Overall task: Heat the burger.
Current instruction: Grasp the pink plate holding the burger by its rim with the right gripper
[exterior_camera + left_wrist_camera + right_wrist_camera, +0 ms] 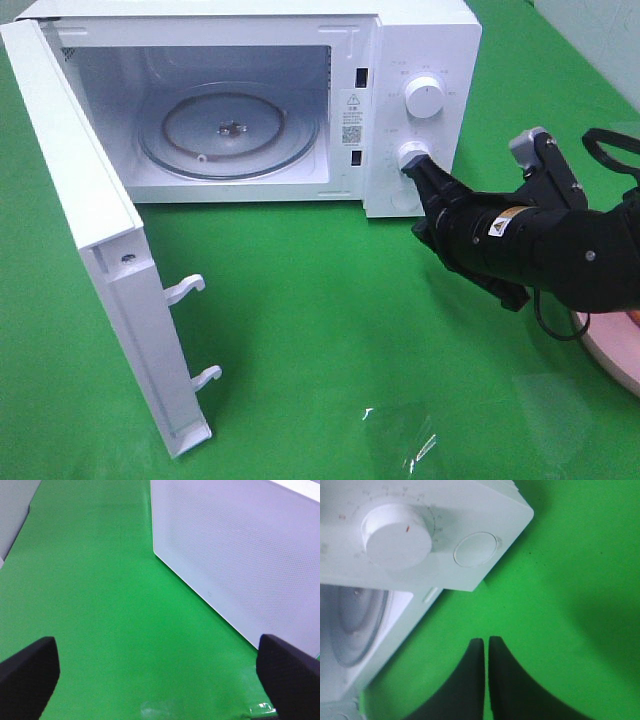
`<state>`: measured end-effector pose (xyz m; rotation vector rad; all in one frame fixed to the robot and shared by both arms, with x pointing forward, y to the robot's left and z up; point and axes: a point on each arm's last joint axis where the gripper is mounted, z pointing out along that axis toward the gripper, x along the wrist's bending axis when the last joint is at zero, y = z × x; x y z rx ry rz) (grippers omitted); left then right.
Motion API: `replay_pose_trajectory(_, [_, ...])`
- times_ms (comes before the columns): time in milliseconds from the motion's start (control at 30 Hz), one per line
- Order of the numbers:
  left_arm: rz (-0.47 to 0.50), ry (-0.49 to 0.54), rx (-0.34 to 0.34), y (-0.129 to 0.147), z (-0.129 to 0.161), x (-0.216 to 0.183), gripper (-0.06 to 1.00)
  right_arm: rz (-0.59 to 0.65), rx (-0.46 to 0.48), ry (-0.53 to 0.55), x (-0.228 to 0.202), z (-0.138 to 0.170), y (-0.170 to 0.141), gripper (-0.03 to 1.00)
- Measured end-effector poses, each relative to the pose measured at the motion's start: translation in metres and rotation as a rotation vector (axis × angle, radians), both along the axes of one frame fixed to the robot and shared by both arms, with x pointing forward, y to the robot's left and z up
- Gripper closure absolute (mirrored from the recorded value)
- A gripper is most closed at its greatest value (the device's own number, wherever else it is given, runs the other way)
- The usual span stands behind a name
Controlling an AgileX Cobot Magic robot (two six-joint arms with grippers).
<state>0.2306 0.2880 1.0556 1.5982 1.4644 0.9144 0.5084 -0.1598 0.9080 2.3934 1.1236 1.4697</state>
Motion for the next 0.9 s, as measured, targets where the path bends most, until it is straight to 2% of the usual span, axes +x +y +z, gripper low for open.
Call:
replay_pose_trajectory(33, [0.0, 0.0, 0.0, 0.0, 0.0, 0.0, -0.05, 0.046, -0.065, 0.008, -0.002, 0.001, 0.0, 0.94])
replay_pose_trajectory(67, [0.0, 0.0, 0.0, 0.0, 0.0, 0.0, -0.05, 0.046, -0.065, 0.008, -0.002, 0.001, 0.0, 0.94])
replay_pose_trajectory(133, [0.0, 0.0, 0.0, 0.0, 0.0, 0.0, -0.05, 0.124, -0.175, 0.023, -0.007, 0.005, -0.002, 0.93])
replay_pose_trajectory(167, [0.0, 0.0, 0.0, 0.0, 0.0, 0.0, -0.05, 0.124, -0.175, 0.023, -0.007, 0.005, -0.002, 0.93])
replay_pose_trajectory(200, [0.0, 0.0, 0.0, 0.0, 0.0, 0.0, -0.05, 0.175, -0.236, 0.032, -0.01, 0.008, -0.002, 0.93])
replay_pose_trajectory(233, [0.0, 0.0, 0.0, 0.0, 0.0, 0.0, -0.05, 0.175, -0.236, 0.032, -0.01, 0.008, -0.002, 0.93])
replay_pose_trajectory(267, [0.0, 0.0, 0.0, 0.0, 0.0, 0.0, -0.05, 0.244, -0.306, 0.045, -0.014, 0.011, -0.002, 0.93])
replay_pose_trajectory(333, [0.0, 0.0, 0.0, 0.0, 0.0, 0.0, -0.05, 0.273, -0.332, 0.044, -0.014, 0.012, -0.002, 0.92])
replay_pose_trajectory(367, [0.0, 0.0, 0.0, 0.0, 0.0, 0.0, -0.05, 0.351, -0.39, 0.063, -0.015, 0.015, 0.001, 0.92])
replay_pose_trajectory(400, [0.0, 0.0, 0.0, 0.0, 0.0, 0.0, -0.05, 0.351, -0.39, 0.063, -0.015, 0.015, 0.001, 0.92])
replay_pose_trajectory(433, [0.0, 0.0, 0.0, 0.0, 0.0, 0.0, -0.05, 0.422, -0.431, 0.095, -0.017, 0.016, 0.003, 0.91])
replay_pose_trajectory(467, [0.0, 0.0, 0.0, 0.0, 0.0, 0.0, -0.05, 0.422, -0.431, 0.095, -0.017, 0.016, 0.003, 0.91])
replay_pose_trajectory(500, [0.0, 0.0, 0.0, 0.0, 0.0, 0.0, -0.05, 0.495, -0.468, 0.125, -0.018, 0.018, 0.006, 0.9])
replay_pose_trajectory(533, [0.0, 0.0, 0.0, 0.0, 0.0, 0.0, -0.05, 0.495, -0.468, 0.125, -0.018, 0.018, 0.006, 0.9])
replay_pose_trajectory(567, [0.0, 0.0, 0.0, 0.0, 0.0, 0.0, -0.05, 0.567, -0.509, 0.146, -0.019, 0.019, 0.008, 0.9])
replay_pose_trajectory(633, [0.0, 0.0, 0.0, 0.0, 0.0, 0.0, -0.05, 0.601, -0.528, 0.154, -0.02, 0.019, 0.009, 0.9])
replay_pose_trajectory(667, [0.0, 0.0, 0.0, 0.0, 0.0, 0.0, -0.05, 0.683, -0.584, 0.182, -0.021, 0.02, 0.01, 0.9])
replay_pose_trajectory(700, [0.0, 0.0, 0.0, 0.0, 0.0, 0.0, -0.05, 0.683, -0.584, 0.182, -0.021, 0.02, 0.01, 0.9])
replay_pose_trajectory(733, [0.0, 0.0, 0.0, 0.0, 0.0, 0.0, -0.05, 0.762, -0.645, 0.215, -0.022, 0.021, 0.01, 0.89])
replay_pose_trajectory(767, [0.0, 0.0, 0.0, 0.0, 0.0, 0.0, -0.05, 0.762, -0.645, 0.215, -0.022, 0.021, 0.01, 0.89])
replay_pose_trajectory(800, [0.0, 0.0, 0.0, 0.0, 0.0, 0.0, -0.05, 0.827, -0.703, 0.251, -0.023, 0.023, 0.009, 0.88])
replay_pose_trajectory(833, [0.0, 0.0, 0.0, 0.0, 0.0, 0.0, -0.05, 0.827, -0.703, 0.251, -0.023, 0.023, 0.009, 0.88])
replay_pose_trajectory(900, [0.0, 0.0, 0.0, 0.0, 0.0, 0.0, -0.05, 0.903, -0.784, 0.31, -0.022, 0.029, 0.007, 0.88])
